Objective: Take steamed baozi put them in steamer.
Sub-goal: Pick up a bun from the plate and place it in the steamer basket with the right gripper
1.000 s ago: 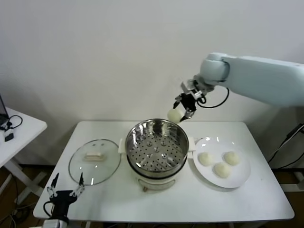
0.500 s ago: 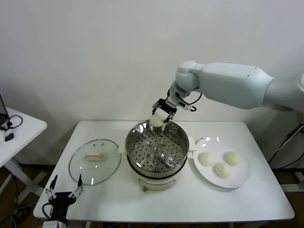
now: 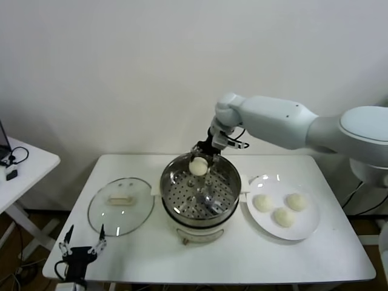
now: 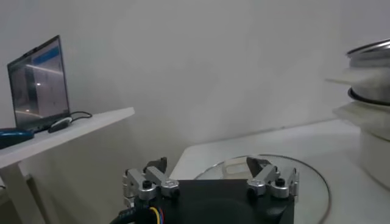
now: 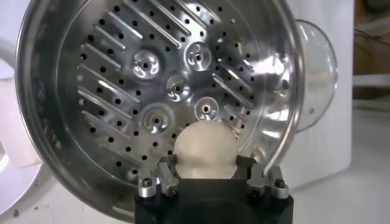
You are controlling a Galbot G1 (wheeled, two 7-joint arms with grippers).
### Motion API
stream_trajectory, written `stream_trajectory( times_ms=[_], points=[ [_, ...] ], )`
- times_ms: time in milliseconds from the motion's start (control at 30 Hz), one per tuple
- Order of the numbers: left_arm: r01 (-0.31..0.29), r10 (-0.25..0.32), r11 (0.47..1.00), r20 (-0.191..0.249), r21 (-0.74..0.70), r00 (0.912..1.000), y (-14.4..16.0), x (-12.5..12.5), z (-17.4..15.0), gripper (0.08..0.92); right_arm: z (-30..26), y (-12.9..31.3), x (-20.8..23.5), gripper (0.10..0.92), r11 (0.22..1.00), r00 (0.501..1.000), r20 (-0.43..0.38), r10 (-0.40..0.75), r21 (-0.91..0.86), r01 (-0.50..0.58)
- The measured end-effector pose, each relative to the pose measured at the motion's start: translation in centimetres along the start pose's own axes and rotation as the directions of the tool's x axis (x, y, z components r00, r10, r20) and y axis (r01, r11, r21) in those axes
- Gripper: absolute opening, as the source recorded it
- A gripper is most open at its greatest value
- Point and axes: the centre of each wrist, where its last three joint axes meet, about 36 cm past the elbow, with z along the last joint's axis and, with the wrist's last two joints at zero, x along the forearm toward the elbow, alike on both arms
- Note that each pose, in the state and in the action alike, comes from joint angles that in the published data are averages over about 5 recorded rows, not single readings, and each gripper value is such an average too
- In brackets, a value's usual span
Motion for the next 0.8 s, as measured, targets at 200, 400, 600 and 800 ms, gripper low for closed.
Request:
stream_trajectory(
  times_ms=[200, 400, 600, 800],
  points=[
    [0.004, -0.004, 1.000, -0.003, 0.001, 1.0000, 0.1, -0.2, 0.2, 0.823, 0.4, -0.3, -0.8, 0.689, 0.999, 1.000, 0.009, -0.029, 0.018, 0.029],
    [0.005, -0.005, 1.000, -0.006, 0.004, 1.0000, 0.1, -0.4, 0.5, 0.823, 0.5, -0.5, -1.5, 0.713, 0.998, 0.999, 0.019, -0.048, 0.030, 0.047],
    [0.003, -0.003, 1.000, -0.007, 0.006, 1.0000, -0.1, -0.5, 0.6, 0.823, 0.6, -0.6, -1.8, 0.806, 0.998, 0.998, 0.028, -0.050, 0.035, 0.049],
    [0.002, -0.002, 1.000, -0.007, 0.005, 1.0000, -0.1, -0.4, 0.6, 0.823, 0.8, -0.4, -0.7, 0.822, 0.999, 0.999, 0.027, -0.041, 0.025, 0.041]
  ],
)
